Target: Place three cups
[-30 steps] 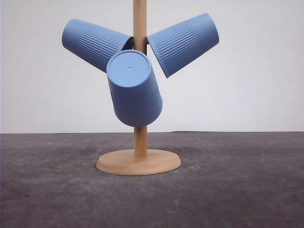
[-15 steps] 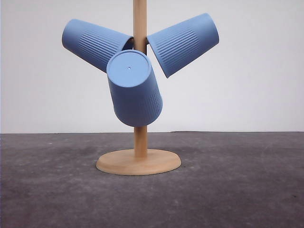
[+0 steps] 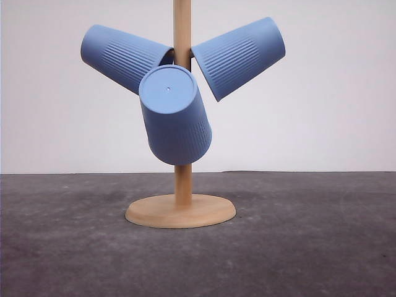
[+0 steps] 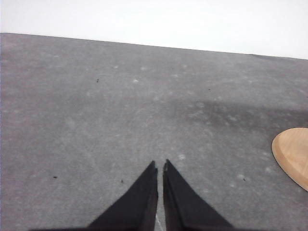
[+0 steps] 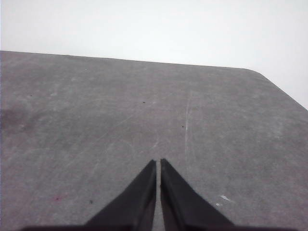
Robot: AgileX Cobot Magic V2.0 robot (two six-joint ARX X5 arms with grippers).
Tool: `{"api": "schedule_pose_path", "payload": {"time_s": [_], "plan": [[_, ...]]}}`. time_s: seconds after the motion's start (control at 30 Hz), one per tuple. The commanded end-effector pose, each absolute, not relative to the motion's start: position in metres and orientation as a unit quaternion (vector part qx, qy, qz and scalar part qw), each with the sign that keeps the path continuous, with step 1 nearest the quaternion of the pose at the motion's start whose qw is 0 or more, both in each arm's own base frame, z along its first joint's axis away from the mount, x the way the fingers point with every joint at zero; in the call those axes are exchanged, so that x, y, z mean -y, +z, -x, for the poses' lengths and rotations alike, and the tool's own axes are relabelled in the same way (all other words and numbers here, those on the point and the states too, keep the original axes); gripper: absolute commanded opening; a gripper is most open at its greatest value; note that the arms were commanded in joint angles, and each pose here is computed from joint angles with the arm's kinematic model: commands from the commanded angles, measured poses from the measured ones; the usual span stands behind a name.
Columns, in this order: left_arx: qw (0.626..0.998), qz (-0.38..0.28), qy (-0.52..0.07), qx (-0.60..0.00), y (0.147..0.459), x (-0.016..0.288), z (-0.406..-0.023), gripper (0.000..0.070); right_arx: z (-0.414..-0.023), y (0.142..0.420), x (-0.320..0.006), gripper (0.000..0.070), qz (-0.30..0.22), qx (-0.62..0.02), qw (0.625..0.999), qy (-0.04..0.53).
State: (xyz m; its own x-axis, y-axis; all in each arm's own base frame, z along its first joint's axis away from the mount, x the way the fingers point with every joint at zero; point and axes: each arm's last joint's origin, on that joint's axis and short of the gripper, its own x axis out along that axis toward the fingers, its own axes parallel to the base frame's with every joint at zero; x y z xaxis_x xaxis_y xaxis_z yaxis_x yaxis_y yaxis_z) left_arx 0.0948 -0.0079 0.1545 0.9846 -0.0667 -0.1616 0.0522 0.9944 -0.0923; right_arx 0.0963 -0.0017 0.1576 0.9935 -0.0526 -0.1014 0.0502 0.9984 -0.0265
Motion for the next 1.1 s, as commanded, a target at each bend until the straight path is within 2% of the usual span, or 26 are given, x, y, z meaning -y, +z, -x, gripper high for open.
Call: {"api": "schedule_pose_path", "payload": {"time_s": [0.0, 1.07], "plan": [[0.995, 0.044, -0.028, -0.091, 0.1496, 0.0077, -0.0953, 0.0000, -0.0967, 0.1574, 0.0017, 0.0013, 0.006, -0.048, 0.998, -0.027], [0.995, 0.044, -0.028, -0.091, 0.1496, 0.0077, -0.0953, 0.0000, -0.0967, 0.1574, 0.0017, 0.0013, 0.006, -0.048, 0.998, -0.027]]}}
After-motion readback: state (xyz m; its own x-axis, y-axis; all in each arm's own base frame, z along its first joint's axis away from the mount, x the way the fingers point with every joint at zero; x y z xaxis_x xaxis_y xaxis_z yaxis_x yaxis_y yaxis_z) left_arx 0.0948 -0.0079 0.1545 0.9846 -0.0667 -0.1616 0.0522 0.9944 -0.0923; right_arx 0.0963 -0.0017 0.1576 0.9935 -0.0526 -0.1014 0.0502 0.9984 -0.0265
